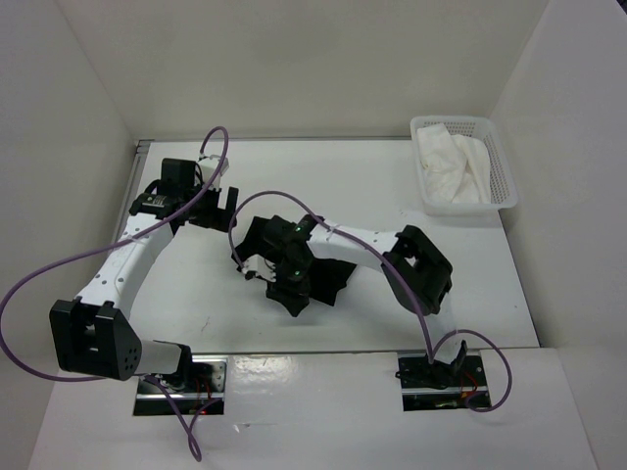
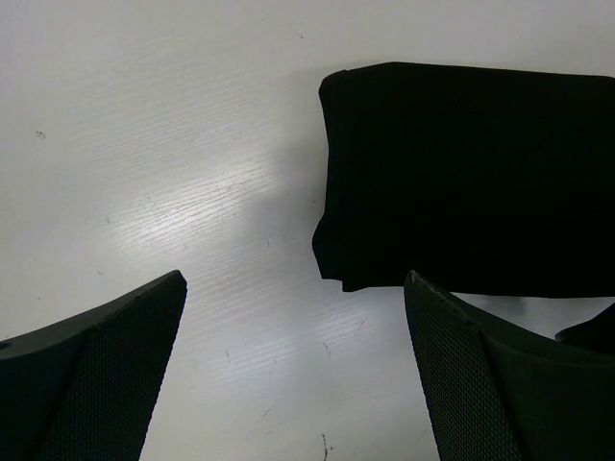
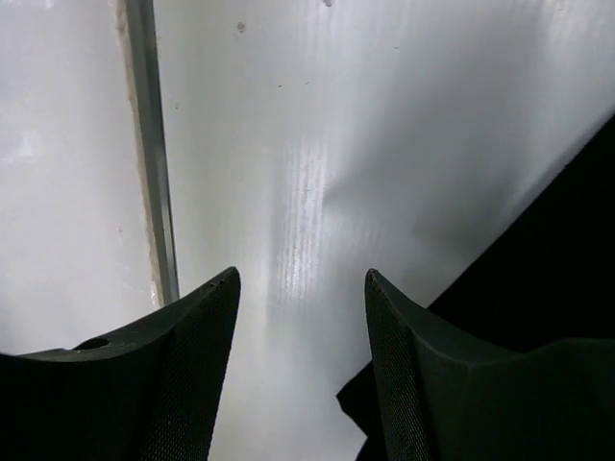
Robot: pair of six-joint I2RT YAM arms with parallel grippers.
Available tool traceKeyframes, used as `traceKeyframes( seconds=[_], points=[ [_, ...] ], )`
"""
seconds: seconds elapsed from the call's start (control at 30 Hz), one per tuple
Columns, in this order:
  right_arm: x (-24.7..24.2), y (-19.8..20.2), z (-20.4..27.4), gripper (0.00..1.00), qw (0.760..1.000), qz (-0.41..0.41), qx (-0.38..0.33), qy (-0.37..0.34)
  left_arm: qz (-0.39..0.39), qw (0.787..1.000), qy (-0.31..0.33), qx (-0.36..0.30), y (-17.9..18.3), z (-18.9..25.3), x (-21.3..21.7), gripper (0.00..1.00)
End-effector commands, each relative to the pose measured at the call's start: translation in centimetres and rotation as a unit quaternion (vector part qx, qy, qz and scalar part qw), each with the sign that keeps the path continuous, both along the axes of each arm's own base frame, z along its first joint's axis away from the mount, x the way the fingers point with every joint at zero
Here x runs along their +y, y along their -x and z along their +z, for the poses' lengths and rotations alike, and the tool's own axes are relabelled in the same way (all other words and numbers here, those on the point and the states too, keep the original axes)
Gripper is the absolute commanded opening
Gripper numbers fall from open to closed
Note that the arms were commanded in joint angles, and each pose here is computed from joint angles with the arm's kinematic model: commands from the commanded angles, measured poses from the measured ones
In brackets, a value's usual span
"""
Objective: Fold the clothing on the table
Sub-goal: Fold the skirt
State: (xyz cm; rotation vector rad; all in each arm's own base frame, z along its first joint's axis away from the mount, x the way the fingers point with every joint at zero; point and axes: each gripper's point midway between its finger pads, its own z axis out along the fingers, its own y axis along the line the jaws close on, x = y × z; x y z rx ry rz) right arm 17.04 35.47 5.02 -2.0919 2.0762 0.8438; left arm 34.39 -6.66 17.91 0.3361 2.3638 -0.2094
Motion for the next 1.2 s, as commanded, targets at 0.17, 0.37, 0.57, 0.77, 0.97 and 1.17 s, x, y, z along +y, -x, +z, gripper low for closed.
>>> traceKeyframes(
  seconds=[0.17,0.37,0.57,0.77,0.97,1.17],
  points=[
    [0.2,0.0,4.3,0.6,0.999,0.007,-0.032,-0.023,-0.008,1.0,0.009,-0.023,-0.2,1.1,-0.3,1.0],
    [-1.0,-6.6,7.4,0.64,0.985,-0.092,-0.125,-0.073,-0.008,1.0,0.009,-0.023,-0.2,1.1,-0.3,1.0],
    [-1.4,-10.0,5.8,0.81,0.975,-0.135,-0.166,-0.053,-0.008,1.0,0.009,-0.019,-0.2,0.8,-0.3,1.0],
    [-2.1,-10.9,1.8,0.9,0.978,-0.143,-0.15,-0.011,-0.008,1.0,0.009,-0.019,-0.2,0.8,-0.3,1.0],
    [-2.1,-11.5,0.7,0.95,0.979,-0.143,-0.147,-0.004,-0.008,1.0,0.009,-0.019,-0.2,0.8,-0.3,1.0],
    [-2.1,-12.7,1.6,0.96,0.976,-0.154,-0.151,-0.017,-0.008,1.0,0.009,-0.023,-0.2,1.1,-0.3,1.0]
  ],
)
